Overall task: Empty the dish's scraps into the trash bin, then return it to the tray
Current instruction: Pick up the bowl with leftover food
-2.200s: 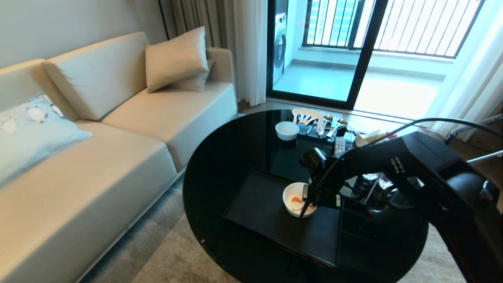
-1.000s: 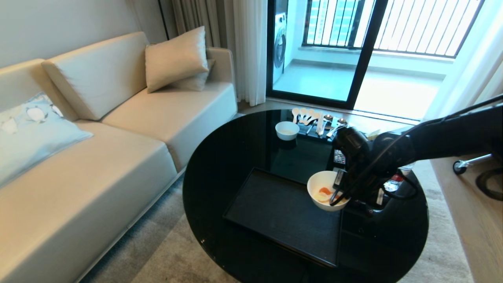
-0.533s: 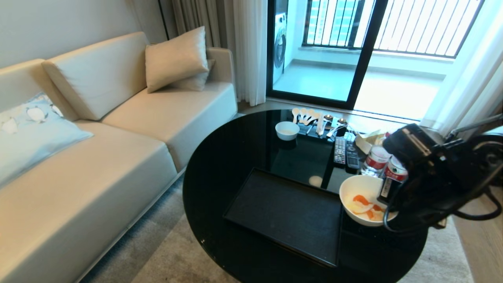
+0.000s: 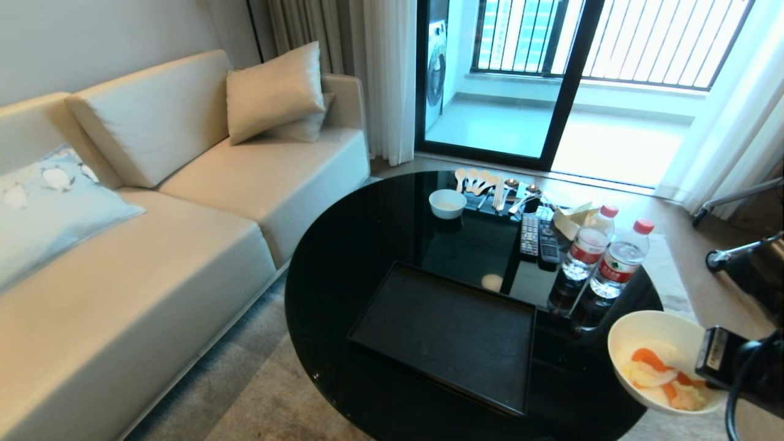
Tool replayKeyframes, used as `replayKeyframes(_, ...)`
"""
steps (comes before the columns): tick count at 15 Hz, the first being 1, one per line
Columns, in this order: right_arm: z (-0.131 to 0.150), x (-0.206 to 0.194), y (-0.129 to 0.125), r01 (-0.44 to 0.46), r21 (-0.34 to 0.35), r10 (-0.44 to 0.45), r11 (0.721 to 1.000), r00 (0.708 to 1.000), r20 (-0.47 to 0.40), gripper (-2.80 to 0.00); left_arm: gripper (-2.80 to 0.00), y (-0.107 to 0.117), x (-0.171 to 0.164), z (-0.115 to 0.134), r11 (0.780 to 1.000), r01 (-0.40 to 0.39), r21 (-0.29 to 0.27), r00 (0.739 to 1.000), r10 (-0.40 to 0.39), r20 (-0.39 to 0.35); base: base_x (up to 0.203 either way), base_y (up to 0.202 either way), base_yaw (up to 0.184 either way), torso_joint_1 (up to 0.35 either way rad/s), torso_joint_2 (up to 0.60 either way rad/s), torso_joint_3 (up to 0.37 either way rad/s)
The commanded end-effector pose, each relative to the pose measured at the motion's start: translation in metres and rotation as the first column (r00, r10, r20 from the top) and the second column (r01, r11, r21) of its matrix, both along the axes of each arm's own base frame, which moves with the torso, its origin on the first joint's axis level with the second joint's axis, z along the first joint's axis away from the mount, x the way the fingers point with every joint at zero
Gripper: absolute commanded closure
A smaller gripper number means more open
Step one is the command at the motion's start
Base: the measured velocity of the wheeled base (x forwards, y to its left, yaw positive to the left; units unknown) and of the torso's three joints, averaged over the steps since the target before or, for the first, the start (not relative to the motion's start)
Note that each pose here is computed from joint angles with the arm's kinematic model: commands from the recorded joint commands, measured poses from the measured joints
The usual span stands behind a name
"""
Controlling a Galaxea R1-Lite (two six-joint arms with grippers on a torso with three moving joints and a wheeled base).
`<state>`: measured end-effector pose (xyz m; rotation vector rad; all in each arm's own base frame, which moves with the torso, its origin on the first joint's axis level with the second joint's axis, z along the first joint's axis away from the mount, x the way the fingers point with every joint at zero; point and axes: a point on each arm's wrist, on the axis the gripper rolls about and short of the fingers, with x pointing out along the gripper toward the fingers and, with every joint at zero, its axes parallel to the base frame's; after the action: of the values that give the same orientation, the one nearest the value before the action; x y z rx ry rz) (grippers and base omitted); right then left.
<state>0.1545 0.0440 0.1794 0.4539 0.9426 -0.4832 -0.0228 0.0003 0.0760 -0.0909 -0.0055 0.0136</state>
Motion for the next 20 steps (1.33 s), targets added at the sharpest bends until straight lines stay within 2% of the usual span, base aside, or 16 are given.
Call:
replayKeyframes(1,-0.006,-0.025,-0.011,0.022,0.005,-0.022,1.0,1.0,0.01,0.0,0.0,0.0,0.0,0.0,1.0,0.0,-0.001,1.0,0.0,0.001,0.0,0.0,0.0,0.0,0.0,0.0)
replayKeyframes(8,-0.029,-0.048,-0.021,0.05,0.004,-0.05,0.999,0.999,-0.011,0.0,0.0,0.0,0.0,0.0,1.0,0.0,-0.001,1.0,0.0,0.001,0.0,0.0,0.0,0.0,0.0,0.0)
replayKeyframes(10,-0.044,-0.052,-0.022,0.043,0.012,-0.043,0.999,0.999,-0.009,0.0,0.0,0.0,0.0,0.0,1.0,0.0,-0.001,1.0,0.0,0.001,0.0,0.0,0.0,0.0,0.0,0.0)
replayKeyframes(12,-0.054,-0.053,-0.021,-0.007,0.041,0.006,0.999,1.0,0.018,0.0,0.0,0.0,0.0,0.0,1.0,0.0,-0.001,1.0,0.0,0.001,0.0,0.0,0.0,0.0,0.0,0.0)
replayKeyframes(15,-0.054,-0.05,-0.02,-0.1,0.031,0.097,0.995,0.991,0.09,0.0,0.0,0.0,0.0,0.0,1.0,0.0,-0.001,1.0,0.0,0.001,0.0,0.0,0.0,0.0,0.0,0.0)
replayKeyframes(17,-0.061,-0.052,-0.02,-0.13,0.011,0.129,0.991,0.988,0.085,0.0,0.0,0.0,0.0,0.0,1.0,0.0,-0.001,1.0,0.0,0.001,0.0,0.0,0.0,0.0,0.0,0.0)
replayKeyframes(20,-0.067,-0.055,-0.021,-0.15,0.017,0.148,0.989,0.986,0.075,0.0,0.0,0.0,0.0,0.0,1.0,0.0,-0.001,1.0,0.0,0.001,0.0,0.0,0.0,0.0,0.0,0.0)
